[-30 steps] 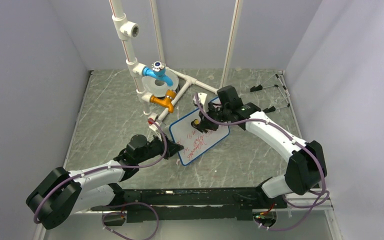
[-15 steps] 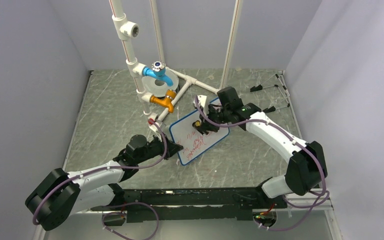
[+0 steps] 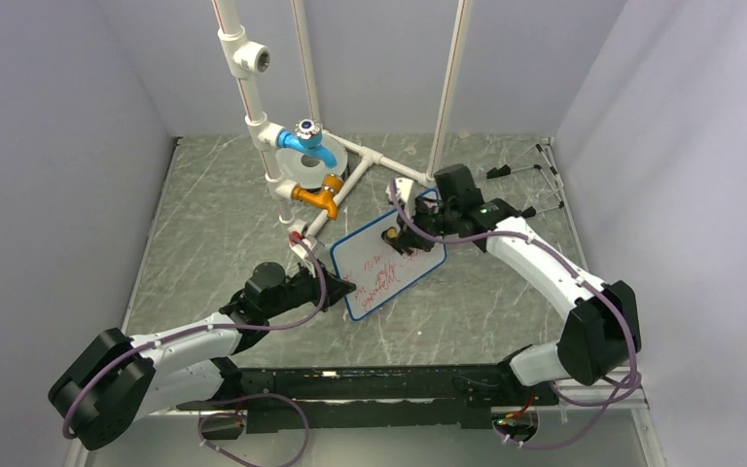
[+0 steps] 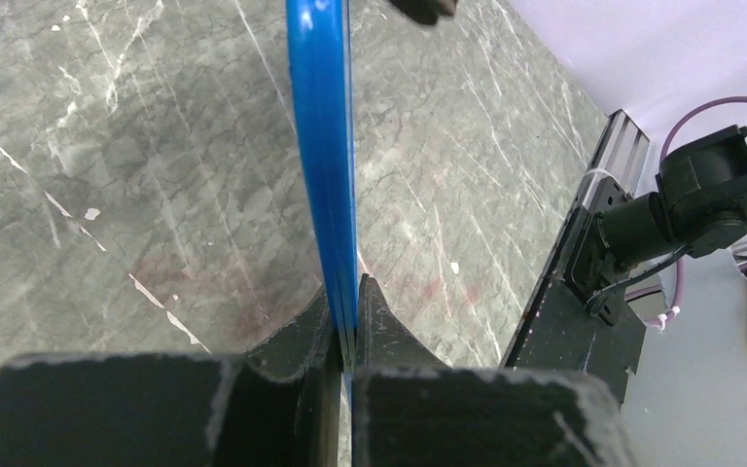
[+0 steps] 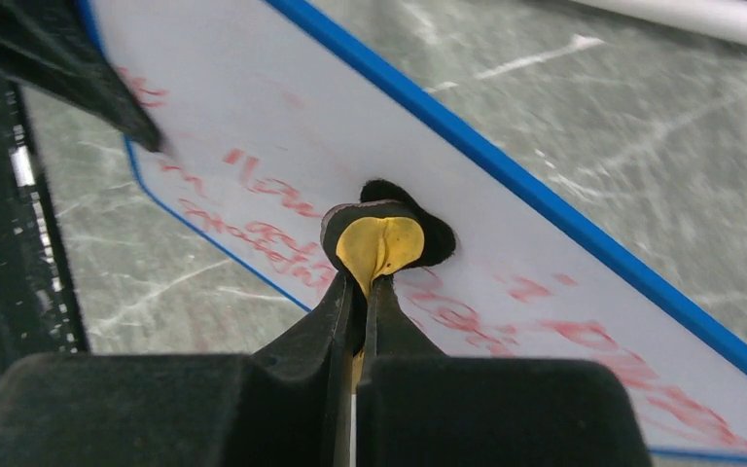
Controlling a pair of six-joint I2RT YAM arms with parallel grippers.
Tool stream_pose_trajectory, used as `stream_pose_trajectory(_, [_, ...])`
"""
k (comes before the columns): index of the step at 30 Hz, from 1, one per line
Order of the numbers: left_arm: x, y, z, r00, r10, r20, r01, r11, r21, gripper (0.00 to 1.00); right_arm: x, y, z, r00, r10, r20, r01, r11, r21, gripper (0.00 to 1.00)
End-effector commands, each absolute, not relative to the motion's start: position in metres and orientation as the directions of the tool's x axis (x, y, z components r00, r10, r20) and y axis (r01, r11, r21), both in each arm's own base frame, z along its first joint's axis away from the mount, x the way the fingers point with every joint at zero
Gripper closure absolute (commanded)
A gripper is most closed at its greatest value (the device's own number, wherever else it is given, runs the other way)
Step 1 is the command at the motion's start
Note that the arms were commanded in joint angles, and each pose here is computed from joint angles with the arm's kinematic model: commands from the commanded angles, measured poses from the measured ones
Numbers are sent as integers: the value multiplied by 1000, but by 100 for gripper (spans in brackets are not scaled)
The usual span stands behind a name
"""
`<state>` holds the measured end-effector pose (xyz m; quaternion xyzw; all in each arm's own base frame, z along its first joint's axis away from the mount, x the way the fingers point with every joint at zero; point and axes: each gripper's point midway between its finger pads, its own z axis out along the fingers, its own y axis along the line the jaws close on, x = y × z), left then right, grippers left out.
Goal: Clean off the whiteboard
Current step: Erase the whiteboard at the center of the board.
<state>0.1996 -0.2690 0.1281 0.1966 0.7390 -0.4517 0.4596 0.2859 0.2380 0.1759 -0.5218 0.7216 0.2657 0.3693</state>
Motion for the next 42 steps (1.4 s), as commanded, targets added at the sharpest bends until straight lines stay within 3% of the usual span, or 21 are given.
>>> stream_pose_trajectory(1, [197, -282, 159, -434, -158, -887, 775, 436, -457, 100, 258, 279, 177, -82, -555, -828, -988, 153, -5, 100])
stream_pose_trajectory(4, [196, -281, 159, -438, -161, -884, 770, 440, -462, 100, 258, 284, 179, -86, -558, -826, -988, 155, -1, 100])
stream_pose_trajectory(10, [196, -281, 161, -436, -166, -885, 773, 435, -462, 100, 313, 233, 198, -195, -490, -850, -905, 424, -36, 100])
stream_pose_trajectory(13, [195, -282, 162, -439, -173, -882, 774, 426, -469, 100, 323, 220, 198, -222, -473, -852, -874, 485, -41, 100])
stream_pose_trajectory(16, [194, -281, 163, -440, -182, -879, 771, 426, -474, 100, 315, 227, 194, -217, -478, -851, -897, 441, -19, 100])
stream_pose_trajectory(22, [194, -279, 166, -436, -190, -879, 768, 430, -474, 100, 257, 273, 189, -131, -491, -861, -985, 160, 58, 100])
stream_pose_trajectory(24, [193, -279, 164, -438, -185, -880, 768, 431, -473, 100, 255, 276, 191, -128, -487, -864, -987, 147, 64, 100])
stream_pose_trajectory(30, [191, -282, 164, -444, -173, -879, 779, 410, -474, 100, 317, 229, 212, -229, -417, -880, -890, 455, 16, 100])
stream_pose_trajectory(33, [190, -285, 167, -445, -181, -877, 786, 389, -480, 100, 326, 211, 214, -258, -380, -888, -860, 510, 32, 100])
stream_pose_trajectory(36, [190, -288, 169, -455, -189, -870, 785, 376, -492, 100, 315, 223, 209, -256, -381, -889, -891, 450, 63, 100])
stream_pose_trajectory(42, [192, -291, 173, -472, -218, -854, 773, 363, -520, 100, 251, 288, 199, -150, -458, -876, -984, 158, 86, 100])
